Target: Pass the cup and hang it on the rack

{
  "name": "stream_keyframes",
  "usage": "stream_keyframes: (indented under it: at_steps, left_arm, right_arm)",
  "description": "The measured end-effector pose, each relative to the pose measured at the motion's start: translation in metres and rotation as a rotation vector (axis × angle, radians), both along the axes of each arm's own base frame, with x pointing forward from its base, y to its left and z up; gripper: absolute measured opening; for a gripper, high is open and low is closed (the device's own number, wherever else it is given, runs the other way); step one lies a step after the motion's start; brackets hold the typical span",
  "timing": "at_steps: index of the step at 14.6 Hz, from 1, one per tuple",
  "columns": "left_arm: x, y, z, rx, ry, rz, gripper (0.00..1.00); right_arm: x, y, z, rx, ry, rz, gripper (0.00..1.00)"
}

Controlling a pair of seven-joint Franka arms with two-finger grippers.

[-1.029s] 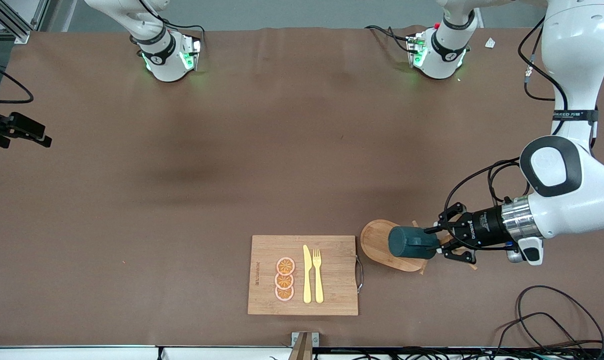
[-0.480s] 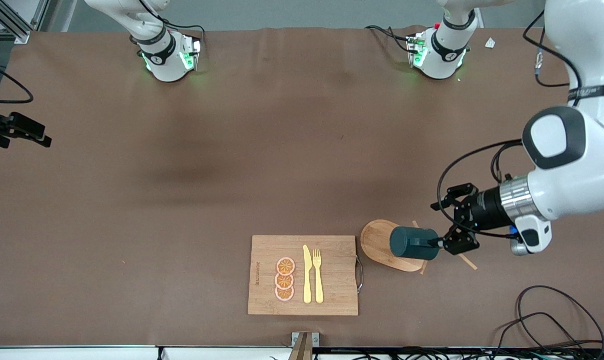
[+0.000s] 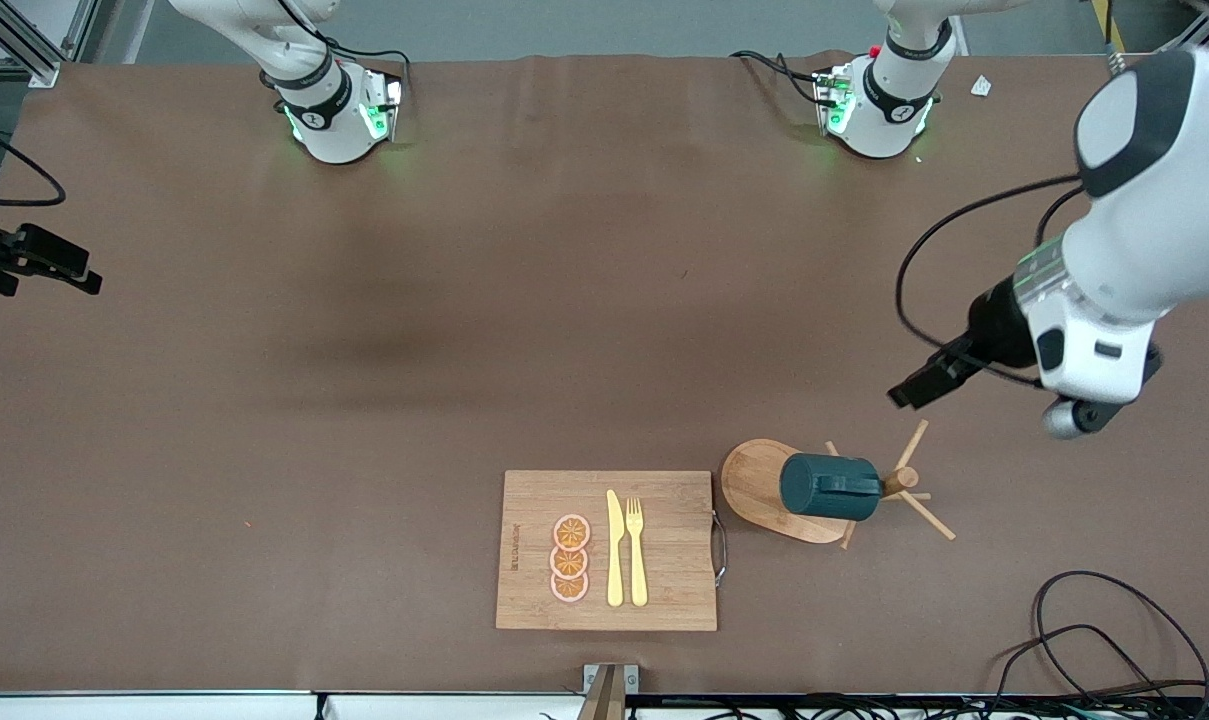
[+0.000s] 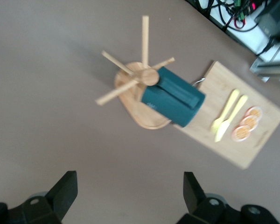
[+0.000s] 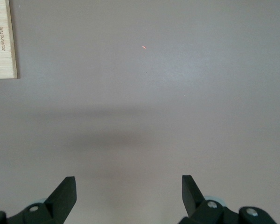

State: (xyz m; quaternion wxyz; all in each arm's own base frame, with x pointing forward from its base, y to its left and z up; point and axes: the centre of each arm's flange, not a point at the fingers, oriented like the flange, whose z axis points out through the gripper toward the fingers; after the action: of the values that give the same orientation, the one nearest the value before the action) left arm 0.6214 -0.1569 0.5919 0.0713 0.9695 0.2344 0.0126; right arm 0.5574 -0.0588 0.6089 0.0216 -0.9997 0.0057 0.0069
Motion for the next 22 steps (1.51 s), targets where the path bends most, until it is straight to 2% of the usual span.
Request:
stream_keyframes:
  at_steps: [4, 7, 10, 15, 22]
  left_arm:
    - [-0.029, 0.028, 0.043, 0.136, -0.033, -0.308, 1.0]
    - [-0.048, 0.058, 0.066, 0.177, -0.024, -0.429, 1.0]
    - [-0.069, 0.083, 0.076, 0.197, 0.0, -0.473, 1.0]
    - [-0.097, 0.091, 0.069, 0.184, 0.029, -0.483, 1.0]
    - [-0.105, 0.084, 0.065, 0.184, 0.036, -0.537, 1.0]
  right_arm:
    - [0.0, 0.0, 0.002, -0.001, -0.003, 0.0, 1.0]
    - [0.0, 0.0, 0.002, -0.001, -0.003, 0.0, 1.0]
    - [0.0, 0.0, 0.002, -0.001, -0.003, 0.0, 1.0]
    - [0.0, -0.001, 0.002, -0.001, -0.003, -0.002, 1.0]
    - [0.0, -0.001, 0.002, -0.001, -0.003, -0.002, 1.0]
